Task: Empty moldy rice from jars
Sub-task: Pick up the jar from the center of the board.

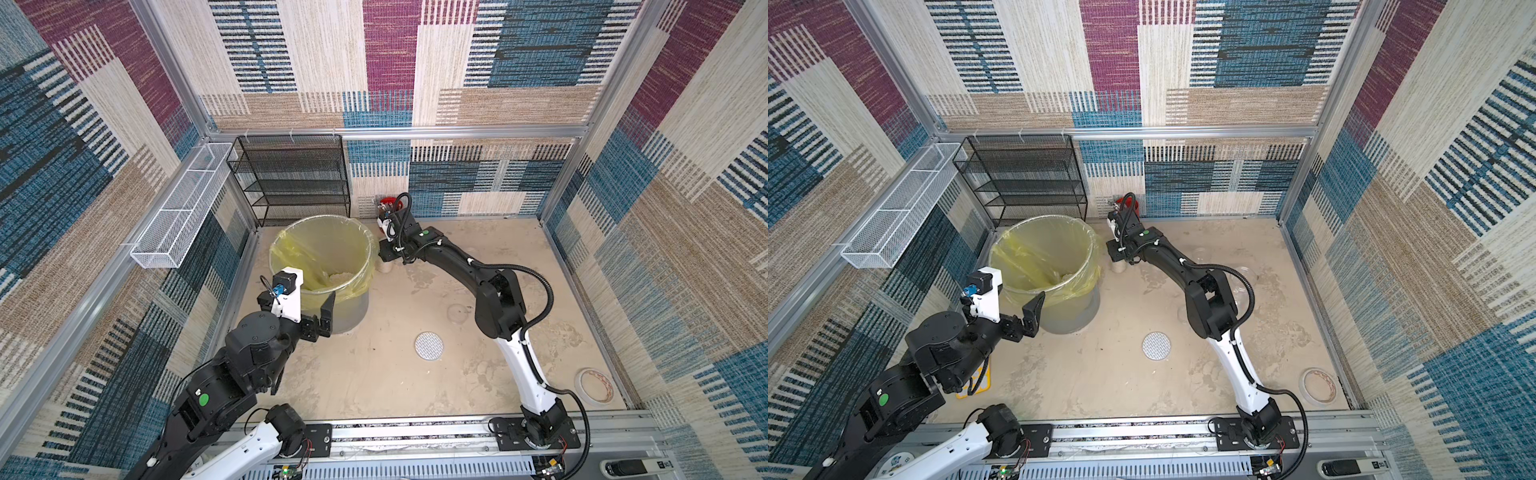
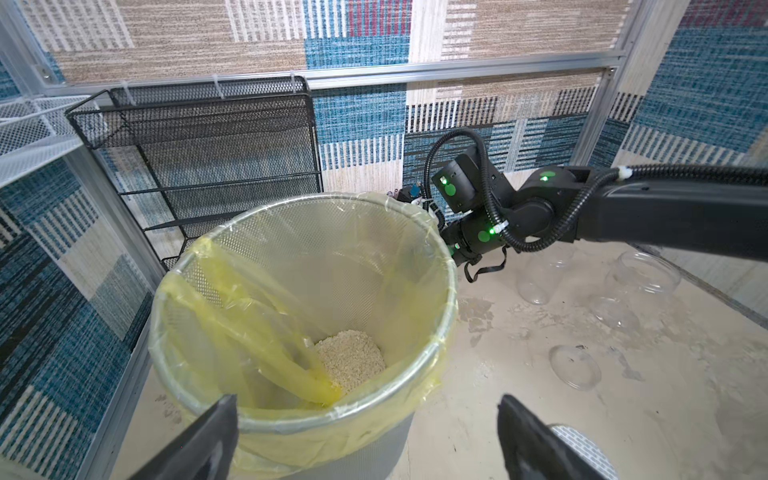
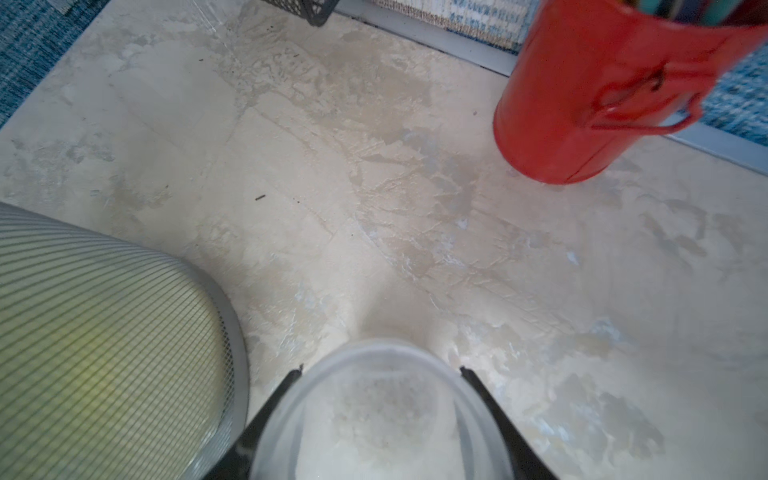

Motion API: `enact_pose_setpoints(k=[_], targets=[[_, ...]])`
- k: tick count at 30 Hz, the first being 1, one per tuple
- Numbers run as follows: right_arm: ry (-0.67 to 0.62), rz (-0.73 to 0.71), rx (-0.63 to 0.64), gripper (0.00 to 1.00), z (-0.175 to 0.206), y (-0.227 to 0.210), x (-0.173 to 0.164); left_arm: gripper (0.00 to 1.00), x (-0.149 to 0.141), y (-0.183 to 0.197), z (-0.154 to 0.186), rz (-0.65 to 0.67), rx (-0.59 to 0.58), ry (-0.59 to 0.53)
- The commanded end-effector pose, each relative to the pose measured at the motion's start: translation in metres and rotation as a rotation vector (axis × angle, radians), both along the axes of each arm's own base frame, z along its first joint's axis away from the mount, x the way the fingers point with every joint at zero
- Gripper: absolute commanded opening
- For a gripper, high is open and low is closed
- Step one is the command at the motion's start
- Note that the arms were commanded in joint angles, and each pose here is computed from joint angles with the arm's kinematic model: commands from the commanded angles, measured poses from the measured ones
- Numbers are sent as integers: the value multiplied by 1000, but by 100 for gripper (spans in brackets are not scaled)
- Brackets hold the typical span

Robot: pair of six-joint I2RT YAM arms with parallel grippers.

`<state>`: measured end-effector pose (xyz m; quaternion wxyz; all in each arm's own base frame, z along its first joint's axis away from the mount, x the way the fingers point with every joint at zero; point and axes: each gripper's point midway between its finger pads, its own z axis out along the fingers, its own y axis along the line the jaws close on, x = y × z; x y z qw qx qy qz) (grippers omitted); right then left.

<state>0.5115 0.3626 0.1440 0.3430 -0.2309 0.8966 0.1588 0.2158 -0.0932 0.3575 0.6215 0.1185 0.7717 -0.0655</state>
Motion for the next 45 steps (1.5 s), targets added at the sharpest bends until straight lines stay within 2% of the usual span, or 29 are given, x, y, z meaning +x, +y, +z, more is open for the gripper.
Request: enact_pose_setpoints(k=[1, 4, 12, 17, 22, 31, 38, 45], targets=[[-78, -3, 41, 49, 52, -9, -12, 99, -4, -32, 5, -181, 12, -43], [-105, -9, 33, 49, 74, -29, -35, 99, -7, -64, 0, -330, -9, -30], [-116, -18, 9, 50, 112, -90, -117, 99, 11, -129, -33, -523, -5, 69], [-110, -12, 67, 51, 136, -114, -163, 98, 11, -165, -50, -658, -12, 92], [-58, 43, 180, 51, 154, -114, -200, 97, 6, -194, -62, -764, -2, 82], [-4, 136, 312, 51, 177, -111, -243, 92, 12, -230, -79, -834, 38, 55], [42, 176, 326, 50, 172, -109, -256, 87, 23, -244, -73, -820, 35, -12], [32, 200, 351, 50, 181, -110, -264, 79, 35, -258, -82, -823, 55, 4]])
